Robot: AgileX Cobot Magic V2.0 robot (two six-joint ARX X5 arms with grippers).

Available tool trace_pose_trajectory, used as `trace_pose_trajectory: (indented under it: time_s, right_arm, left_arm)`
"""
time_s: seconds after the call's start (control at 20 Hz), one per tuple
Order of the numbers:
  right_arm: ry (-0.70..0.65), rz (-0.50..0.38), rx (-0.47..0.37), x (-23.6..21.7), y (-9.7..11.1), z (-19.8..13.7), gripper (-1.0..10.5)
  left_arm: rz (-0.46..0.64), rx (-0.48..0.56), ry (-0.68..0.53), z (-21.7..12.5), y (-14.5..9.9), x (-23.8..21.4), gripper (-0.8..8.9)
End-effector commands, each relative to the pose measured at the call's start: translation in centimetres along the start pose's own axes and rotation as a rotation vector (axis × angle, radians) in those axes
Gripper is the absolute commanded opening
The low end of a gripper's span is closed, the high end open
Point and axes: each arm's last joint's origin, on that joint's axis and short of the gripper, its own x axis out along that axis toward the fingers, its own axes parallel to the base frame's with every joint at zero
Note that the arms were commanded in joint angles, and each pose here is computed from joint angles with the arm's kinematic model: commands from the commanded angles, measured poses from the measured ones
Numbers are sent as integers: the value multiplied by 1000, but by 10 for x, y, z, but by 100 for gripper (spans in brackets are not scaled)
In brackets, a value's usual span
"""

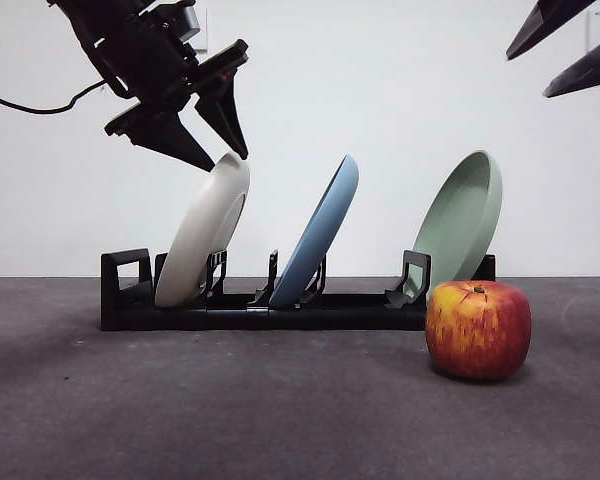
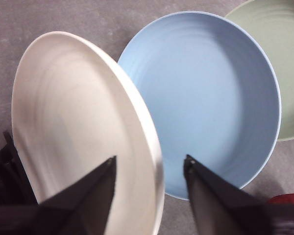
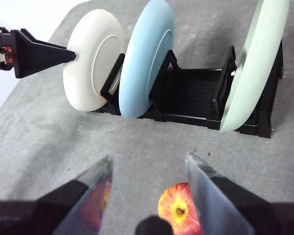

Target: Take the yellow plate from the plate rack,put the plate on the table,take the apple from the table,put the apple in the plate

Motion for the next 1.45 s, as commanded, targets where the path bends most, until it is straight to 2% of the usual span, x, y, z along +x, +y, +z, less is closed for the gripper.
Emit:
trace_pose_trajectory:
  time_s: [0.05, 0.1, 0.15, 0.5, 0.65, 0.85, 1.1, 1.35, 1.45]
  right_arm:
    - [-3, 1, -10, 0, 0, 1, 252]
    - [-3, 1, -10, 0, 0, 1, 252]
    - [-3, 1, -10, 0, 0, 1, 252]
    - [-3, 0, -10, 0, 0, 1, 252]
    - [-3, 0, -10, 0, 0, 1, 252]
    - [-3, 1, -10, 0, 0, 1, 252]
    - [-3, 1, -10, 0, 0, 1, 252]
    - [-4, 1, -11, 0, 0, 1, 252]
    - [-4, 1, -11, 0, 0, 1, 252]
  left_arm:
    - [-5, 2, 9, -1, 0, 4, 52]
    - [-5, 2, 9, -1, 0, 4, -7]
    - [-5, 2, 9, -1, 0, 4, -13]
    - [-29, 7, 5, 1, -1, 3, -12]
    - [-35, 19, -23, 12, -7, -14, -13]
    - [-96, 85, -18, 35, -28, -56, -12]
    - [-112, 199, -11, 51, -58, -123, -12]
    - [-157, 316, -43, 30, -94, -197, -8]
    - [-116, 379, -30, 15, -109, -220, -8]
